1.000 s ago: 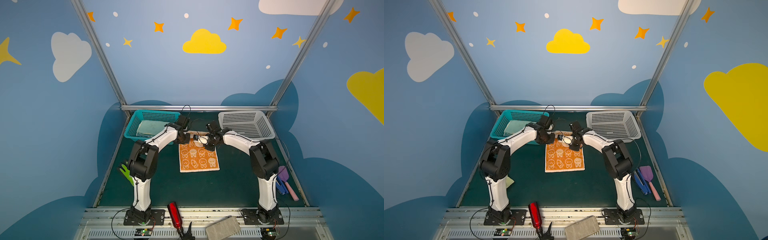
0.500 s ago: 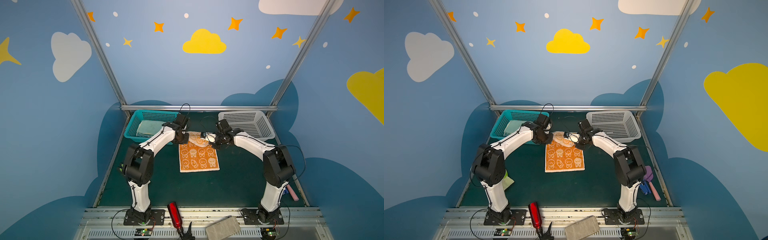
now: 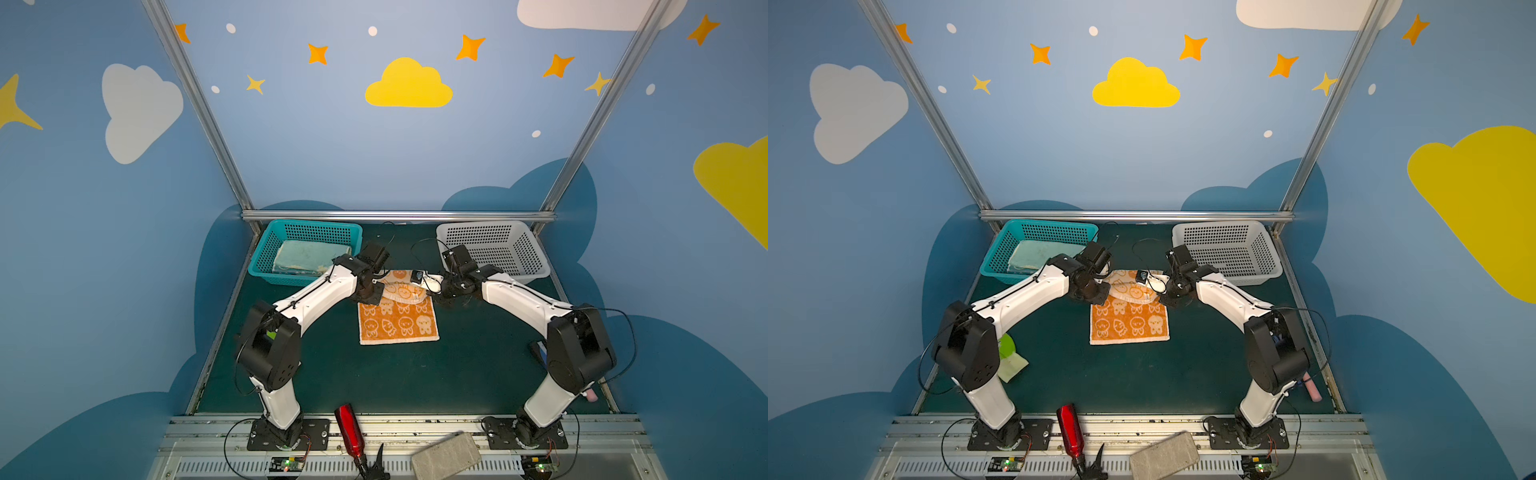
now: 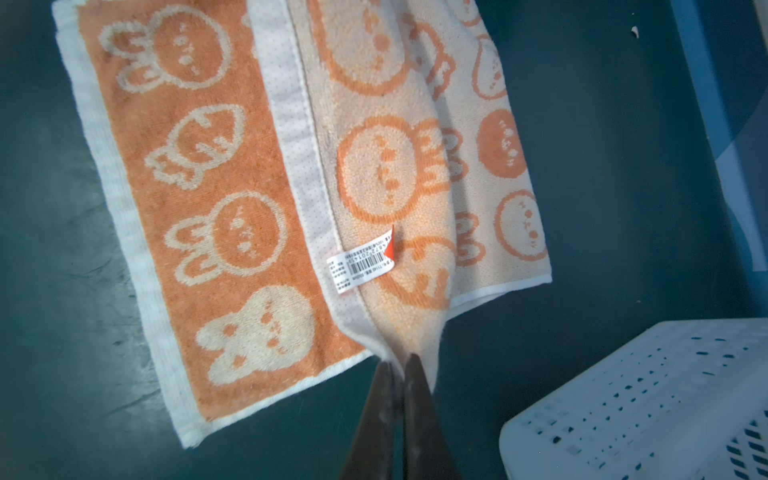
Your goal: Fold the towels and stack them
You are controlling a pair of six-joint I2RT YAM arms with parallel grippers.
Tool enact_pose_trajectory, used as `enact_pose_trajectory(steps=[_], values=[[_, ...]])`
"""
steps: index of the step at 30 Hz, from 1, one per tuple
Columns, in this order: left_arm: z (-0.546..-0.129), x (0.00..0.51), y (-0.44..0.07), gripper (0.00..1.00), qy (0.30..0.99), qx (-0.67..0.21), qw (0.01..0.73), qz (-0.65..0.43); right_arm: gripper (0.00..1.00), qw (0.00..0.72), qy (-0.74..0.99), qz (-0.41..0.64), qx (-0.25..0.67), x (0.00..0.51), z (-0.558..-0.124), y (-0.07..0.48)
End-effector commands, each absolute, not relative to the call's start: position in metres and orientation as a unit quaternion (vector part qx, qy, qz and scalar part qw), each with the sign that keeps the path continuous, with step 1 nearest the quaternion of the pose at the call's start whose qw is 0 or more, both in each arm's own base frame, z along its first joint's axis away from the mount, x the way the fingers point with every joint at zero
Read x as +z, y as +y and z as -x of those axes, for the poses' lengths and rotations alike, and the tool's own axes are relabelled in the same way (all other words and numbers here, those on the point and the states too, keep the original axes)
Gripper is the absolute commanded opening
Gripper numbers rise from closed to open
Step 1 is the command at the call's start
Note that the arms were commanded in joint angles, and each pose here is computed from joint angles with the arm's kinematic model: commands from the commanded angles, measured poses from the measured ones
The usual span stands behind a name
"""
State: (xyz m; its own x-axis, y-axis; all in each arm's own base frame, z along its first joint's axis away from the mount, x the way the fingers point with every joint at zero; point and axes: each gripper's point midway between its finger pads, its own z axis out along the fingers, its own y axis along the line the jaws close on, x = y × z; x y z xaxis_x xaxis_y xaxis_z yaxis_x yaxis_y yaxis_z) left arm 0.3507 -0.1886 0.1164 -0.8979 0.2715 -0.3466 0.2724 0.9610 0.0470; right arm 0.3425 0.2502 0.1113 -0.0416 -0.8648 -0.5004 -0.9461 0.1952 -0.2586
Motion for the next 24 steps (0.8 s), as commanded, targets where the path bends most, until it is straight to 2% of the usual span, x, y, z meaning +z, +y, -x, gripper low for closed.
enact_pose_trajectory(steps=[1,11,24], values=[[-0.337,0.116,-0.175,0.04,0.976,0.031,0.168,-0.133,0.00,0.271,0.730,0.621,0.085,0.116,-0.324,0.241],[-0.311,0.091,-0.183,0.04,0.979,0.034,0.140,-0.142,0.00,0.236,0.738,0.623,0.107,0.106,-0.280,0.235],[-0.289,0.075,-0.187,0.04,0.979,0.048,0.131,-0.148,0.00,0.191,0.771,0.603,0.072,0.076,-0.260,0.225]])
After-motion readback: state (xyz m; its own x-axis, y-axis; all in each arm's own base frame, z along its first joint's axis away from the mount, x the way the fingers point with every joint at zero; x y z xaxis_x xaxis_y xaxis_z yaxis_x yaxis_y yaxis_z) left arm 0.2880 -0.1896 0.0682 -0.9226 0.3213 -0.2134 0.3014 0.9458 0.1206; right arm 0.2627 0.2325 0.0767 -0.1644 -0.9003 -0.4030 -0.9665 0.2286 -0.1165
